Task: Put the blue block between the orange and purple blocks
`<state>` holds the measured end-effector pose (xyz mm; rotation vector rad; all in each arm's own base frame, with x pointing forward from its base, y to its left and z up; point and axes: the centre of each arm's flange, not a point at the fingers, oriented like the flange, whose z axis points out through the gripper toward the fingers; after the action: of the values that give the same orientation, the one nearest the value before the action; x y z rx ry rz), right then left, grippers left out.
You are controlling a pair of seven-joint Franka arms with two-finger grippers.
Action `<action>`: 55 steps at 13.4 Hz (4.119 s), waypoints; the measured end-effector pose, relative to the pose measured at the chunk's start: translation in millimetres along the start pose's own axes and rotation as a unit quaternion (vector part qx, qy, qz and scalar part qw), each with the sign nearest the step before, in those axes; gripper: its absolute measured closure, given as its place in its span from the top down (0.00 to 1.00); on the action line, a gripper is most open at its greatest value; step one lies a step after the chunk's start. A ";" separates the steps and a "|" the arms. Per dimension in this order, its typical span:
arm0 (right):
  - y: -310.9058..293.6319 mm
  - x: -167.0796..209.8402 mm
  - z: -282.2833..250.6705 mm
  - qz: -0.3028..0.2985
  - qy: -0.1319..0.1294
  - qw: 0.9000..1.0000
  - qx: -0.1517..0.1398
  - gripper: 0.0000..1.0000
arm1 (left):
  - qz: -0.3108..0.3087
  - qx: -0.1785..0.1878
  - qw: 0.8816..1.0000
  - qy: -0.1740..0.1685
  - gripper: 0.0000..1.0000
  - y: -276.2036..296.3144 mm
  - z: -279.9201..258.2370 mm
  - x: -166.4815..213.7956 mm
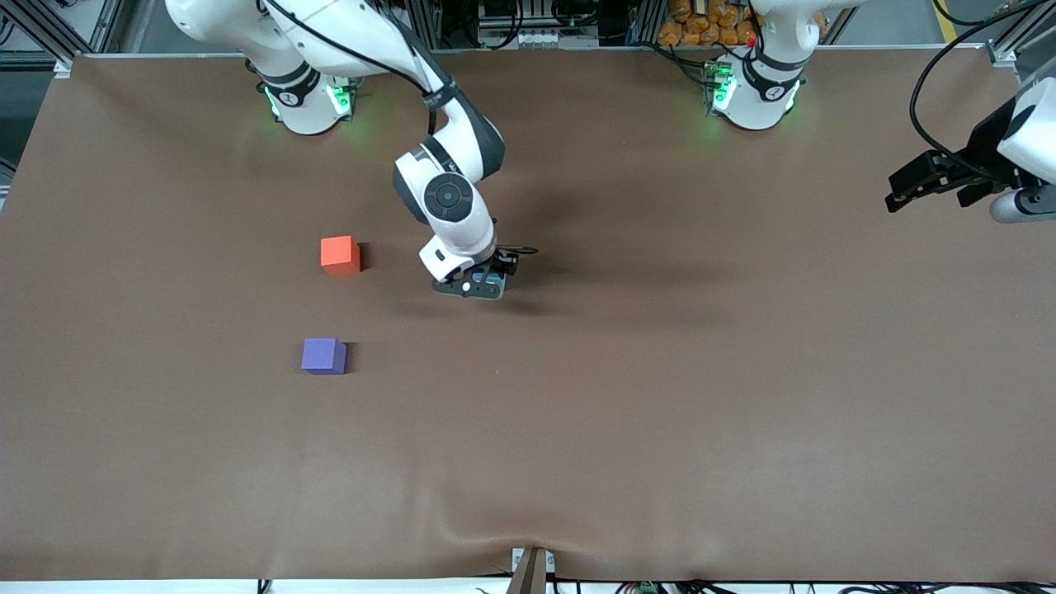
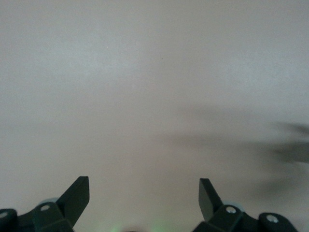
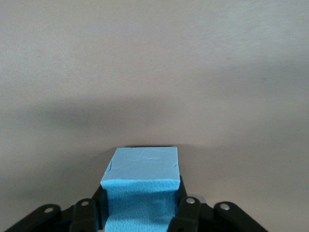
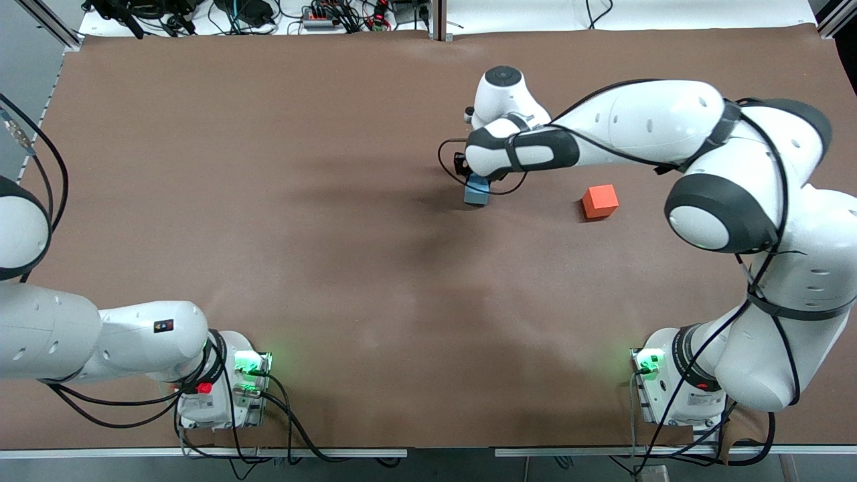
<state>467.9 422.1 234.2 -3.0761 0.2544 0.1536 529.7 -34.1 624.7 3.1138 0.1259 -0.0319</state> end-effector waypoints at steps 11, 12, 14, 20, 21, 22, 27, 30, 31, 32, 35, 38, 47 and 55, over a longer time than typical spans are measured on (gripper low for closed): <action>316.4 150.3 -93.3 -0.080 -0.031 0.996 -0.012 0.52 | 0.010 -0.001 1.000 -0.003 1.00 -0.3 9.7 3.9; 328.2 154.5 -86.0 -0.080 -0.031 0.996 -0.011 0.52 | 0.009 -0.002 1.000 0.002 1.00 -0.7 9.1 4.9; 317.9 152.7 -63.4 -0.080 -0.044 0.996 -0.005 0.52 | 0.009 -0.002 1.000 0.006 1.00 -1.1 9.4 6.6; 281.0 134.1 -28.0 -0.088 -0.075 0.993 0.009 0.52 | 0.001 -0.003 1.000 0.009 1.00 -10.2 10.0 8.9; 283.8 132.7 -24.8 -0.086 -0.076 0.993 0.008 0.52 | 0.000 -0.003 1.000 0.010 1.00 -12.0 9.9 9.1; 286.7 131.5 -21.1 -0.084 -0.073 0.994 0.007 0.52 | -0.002 -0.003 1.000 0.010 1.00 -13.9 9.9 9.4; 296.3 122.3 -1.5 -0.078 -0.054 0.995 0.005 0.52 | -0.004 -0.003 1.000 0.014 1.00 -16.2 9.6 10.8; 303.4 125.5 -2.5 -0.071 -0.052 0.996 0.006 0.52 | -0.009 -0.003 1.000 0.012 1.00 -21.0 12.2 11.1; 304.9 126.0 -2.6 -0.070 -0.051 0.996 0.006 0.58 | -0.012 -0.003 1.000 0.012 1.00 -24.6 12.3 11.5; 305.2 126.2 -2.7 -0.070 -0.051 0.996 0.006 0.66 | -0.015 -0.003 1.000 0.012 1.00 -27.4 12.1 11.8; 305.1 126.3 -3.0 -0.070 -0.051 0.996 0.006 0.98 | -0.017 -0.003 1.000 0.013 1.00 -30.3 11.8 12.2; 304.3 127.8 -9.0 -0.070 -0.045 0.996 0.008 1.00 | -0.018 -0.003 1.000 0.014 1.00 -30.6 11.5 12.3; 296.9 139.3 -85.3 -0.077 -0.028 0.996 0.025 1.00 | -0.013 -0.004 1.000 0.027 1.00 -31.0 9.2 15.0; 316.1 159.1 -115.3 -0.102 -0.022 0.994 0.033 1.00 | -0.007 -0.004 1.000 0.030 1.00 -32.8 7.5 15.7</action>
<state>582.4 78.3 318.9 -3.0039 -0.0549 0.2000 542.5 -0.4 616.0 3.1060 0.1495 0.0616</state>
